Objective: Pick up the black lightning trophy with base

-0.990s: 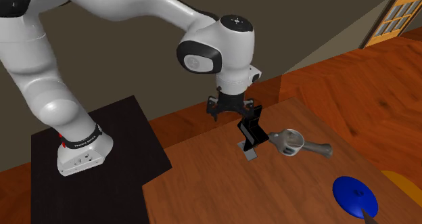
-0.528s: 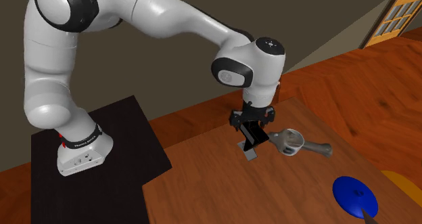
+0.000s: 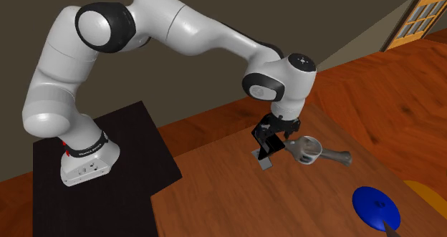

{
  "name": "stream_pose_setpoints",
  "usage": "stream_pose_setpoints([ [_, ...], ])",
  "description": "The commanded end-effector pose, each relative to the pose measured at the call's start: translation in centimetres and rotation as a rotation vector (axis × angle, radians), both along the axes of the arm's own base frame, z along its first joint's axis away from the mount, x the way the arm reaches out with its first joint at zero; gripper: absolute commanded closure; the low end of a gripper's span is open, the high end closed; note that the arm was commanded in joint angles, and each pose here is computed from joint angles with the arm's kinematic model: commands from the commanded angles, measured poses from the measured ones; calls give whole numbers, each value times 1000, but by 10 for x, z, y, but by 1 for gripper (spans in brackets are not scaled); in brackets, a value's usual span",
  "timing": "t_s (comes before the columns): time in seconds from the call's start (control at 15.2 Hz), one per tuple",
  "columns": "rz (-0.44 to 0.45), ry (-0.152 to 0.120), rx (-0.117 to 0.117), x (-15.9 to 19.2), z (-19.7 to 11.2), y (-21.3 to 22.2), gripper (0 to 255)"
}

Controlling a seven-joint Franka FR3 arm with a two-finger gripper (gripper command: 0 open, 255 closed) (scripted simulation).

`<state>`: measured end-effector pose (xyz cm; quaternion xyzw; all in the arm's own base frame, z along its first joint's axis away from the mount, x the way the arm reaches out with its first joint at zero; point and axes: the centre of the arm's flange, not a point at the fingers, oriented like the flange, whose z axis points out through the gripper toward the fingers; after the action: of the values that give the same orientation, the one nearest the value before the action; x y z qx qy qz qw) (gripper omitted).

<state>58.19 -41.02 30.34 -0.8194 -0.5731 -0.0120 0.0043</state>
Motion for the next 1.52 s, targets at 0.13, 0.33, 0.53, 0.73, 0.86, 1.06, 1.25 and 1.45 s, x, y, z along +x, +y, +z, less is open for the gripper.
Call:
stream_pose_setpoints([
  [0.13, 1, 0, 0, 1, -25, 0, 0],
  [0.33, 1, 0, 0, 0, -24, 0, 255],
  [0.53, 1, 0, 0, 0, -24, 0, 255],
  [0.73, 1, 0, 0, 0, -24, -1, 255],
  [0.86, 1, 0, 0, 0, -24, -1, 255],
  [1.06, 1, 0, 0, 1, -14, 0, 255],
  [1.25, 1, 0, 0, 1, 2, 0, 255],
  [1.45, 1, 0, 0, 1, 17, 0, 255],
])
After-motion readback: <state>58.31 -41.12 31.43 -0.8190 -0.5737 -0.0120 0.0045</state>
